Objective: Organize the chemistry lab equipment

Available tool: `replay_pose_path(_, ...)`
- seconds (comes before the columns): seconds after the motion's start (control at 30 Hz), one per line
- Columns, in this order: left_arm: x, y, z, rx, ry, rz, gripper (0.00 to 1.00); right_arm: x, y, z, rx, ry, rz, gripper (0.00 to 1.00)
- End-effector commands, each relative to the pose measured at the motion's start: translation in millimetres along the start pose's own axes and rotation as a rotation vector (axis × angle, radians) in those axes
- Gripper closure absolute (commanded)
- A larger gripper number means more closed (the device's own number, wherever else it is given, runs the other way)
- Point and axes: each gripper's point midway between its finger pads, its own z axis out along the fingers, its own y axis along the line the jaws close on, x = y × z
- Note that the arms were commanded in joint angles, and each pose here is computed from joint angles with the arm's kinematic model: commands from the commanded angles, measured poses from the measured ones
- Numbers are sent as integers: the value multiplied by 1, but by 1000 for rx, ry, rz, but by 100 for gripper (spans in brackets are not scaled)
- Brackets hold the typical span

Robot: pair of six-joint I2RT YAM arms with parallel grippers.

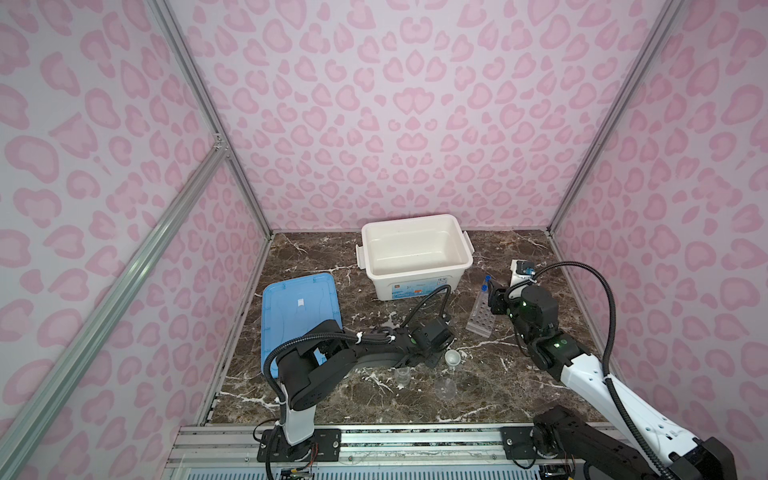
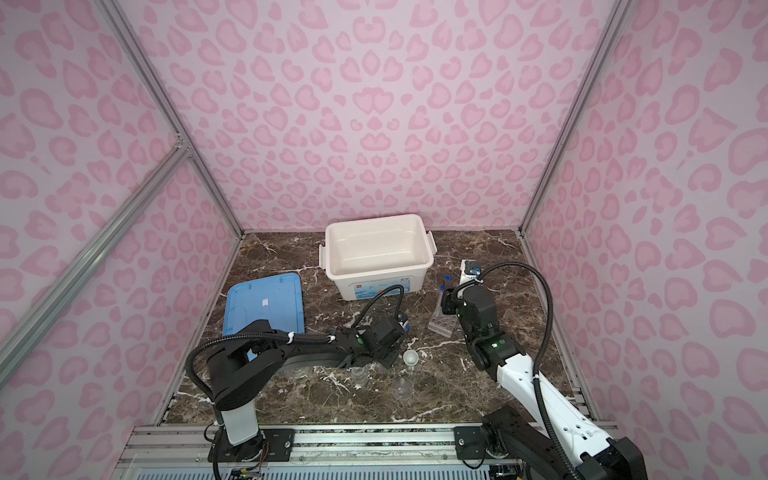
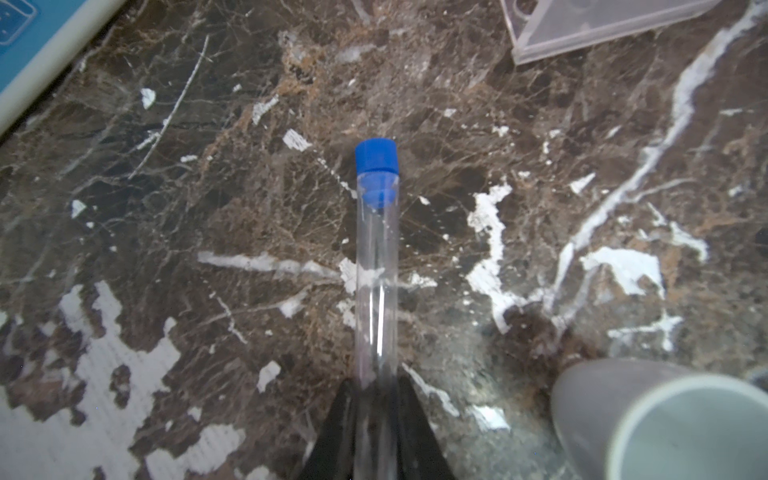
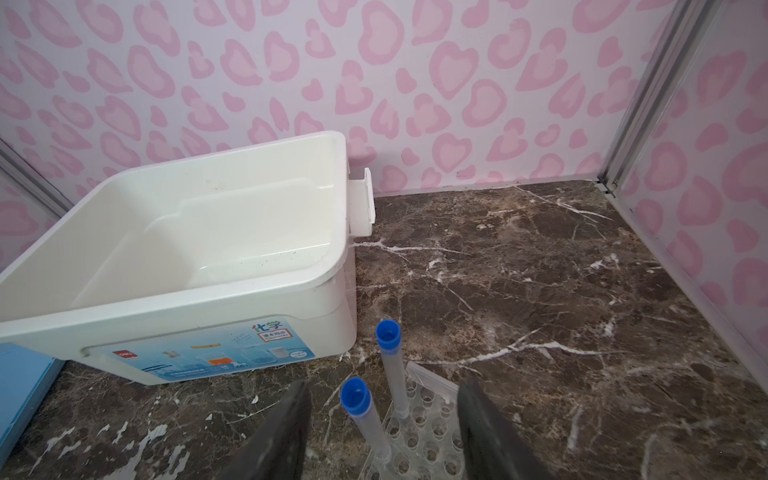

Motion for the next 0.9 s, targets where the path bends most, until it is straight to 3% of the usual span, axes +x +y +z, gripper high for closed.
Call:
replay_pose_path(0.0,3,4,-3,-7,24,-11,81,5,11,-2,-67,28,20,42)
replay_pose_path(0.57,-71,13,-64,-33,-237,-11,82,8,70,-14,-402,111,104,51)
replay_pose_path(0.87,-98,10,-99,-23,-389,22,81,20,92,-6,-508,211,159,53)
